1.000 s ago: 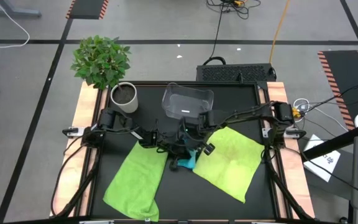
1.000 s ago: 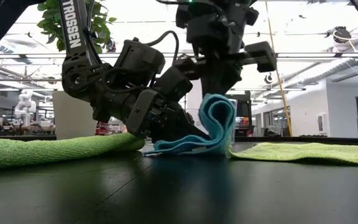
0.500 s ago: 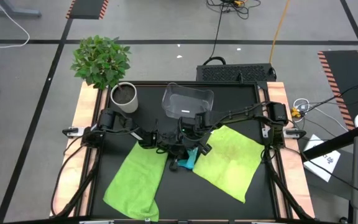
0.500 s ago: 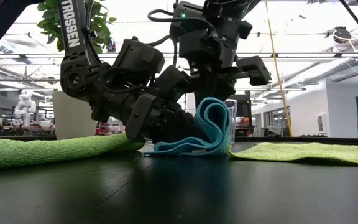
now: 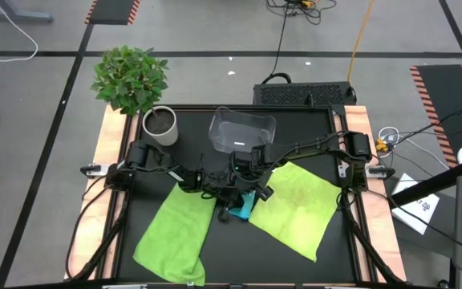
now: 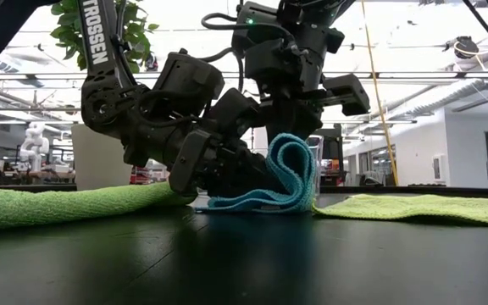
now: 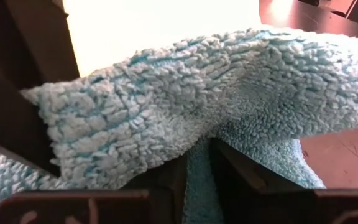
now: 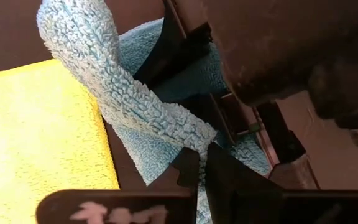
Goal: Fold microfiber towels
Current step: Fold the blue microfiber cloth
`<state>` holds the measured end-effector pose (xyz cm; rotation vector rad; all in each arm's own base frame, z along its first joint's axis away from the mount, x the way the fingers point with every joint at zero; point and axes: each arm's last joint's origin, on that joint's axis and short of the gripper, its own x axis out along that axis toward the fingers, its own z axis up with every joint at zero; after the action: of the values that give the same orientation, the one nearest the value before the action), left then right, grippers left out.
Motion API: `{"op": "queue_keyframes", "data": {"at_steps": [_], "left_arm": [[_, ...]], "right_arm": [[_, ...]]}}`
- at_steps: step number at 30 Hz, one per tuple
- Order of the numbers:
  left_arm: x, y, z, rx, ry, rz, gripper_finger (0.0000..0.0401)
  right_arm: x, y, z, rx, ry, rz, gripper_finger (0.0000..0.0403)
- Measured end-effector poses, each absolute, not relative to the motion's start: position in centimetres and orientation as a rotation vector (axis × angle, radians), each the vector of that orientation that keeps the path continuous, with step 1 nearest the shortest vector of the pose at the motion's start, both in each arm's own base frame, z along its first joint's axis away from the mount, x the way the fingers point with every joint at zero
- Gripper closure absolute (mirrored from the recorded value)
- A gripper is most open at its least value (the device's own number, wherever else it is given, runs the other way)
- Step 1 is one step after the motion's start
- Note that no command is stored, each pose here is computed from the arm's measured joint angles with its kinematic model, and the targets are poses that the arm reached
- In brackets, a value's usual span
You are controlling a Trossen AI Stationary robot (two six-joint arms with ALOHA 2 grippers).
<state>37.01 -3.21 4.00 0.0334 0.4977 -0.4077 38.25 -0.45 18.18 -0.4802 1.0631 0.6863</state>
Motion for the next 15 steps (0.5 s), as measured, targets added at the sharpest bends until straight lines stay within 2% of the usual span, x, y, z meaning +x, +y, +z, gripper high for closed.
{"op": "queue_keyframes", "data": {"at_steps": [9, 15], "left_arm": [[36.3, -4.4, 6.2, 0.100, 0.620, -0.367, 0.0315], [36.1, -5.0, 6.7, 0.123, 0.622, -0.358, 0.0315]], "right_arm": [[38.3, -0.4, 18.2, -0.482, 1.055, 0.687, 0.0399], [38.5, -0.4, 18.2, -0.494, 1.037, 0.687, 0.0399]]}}
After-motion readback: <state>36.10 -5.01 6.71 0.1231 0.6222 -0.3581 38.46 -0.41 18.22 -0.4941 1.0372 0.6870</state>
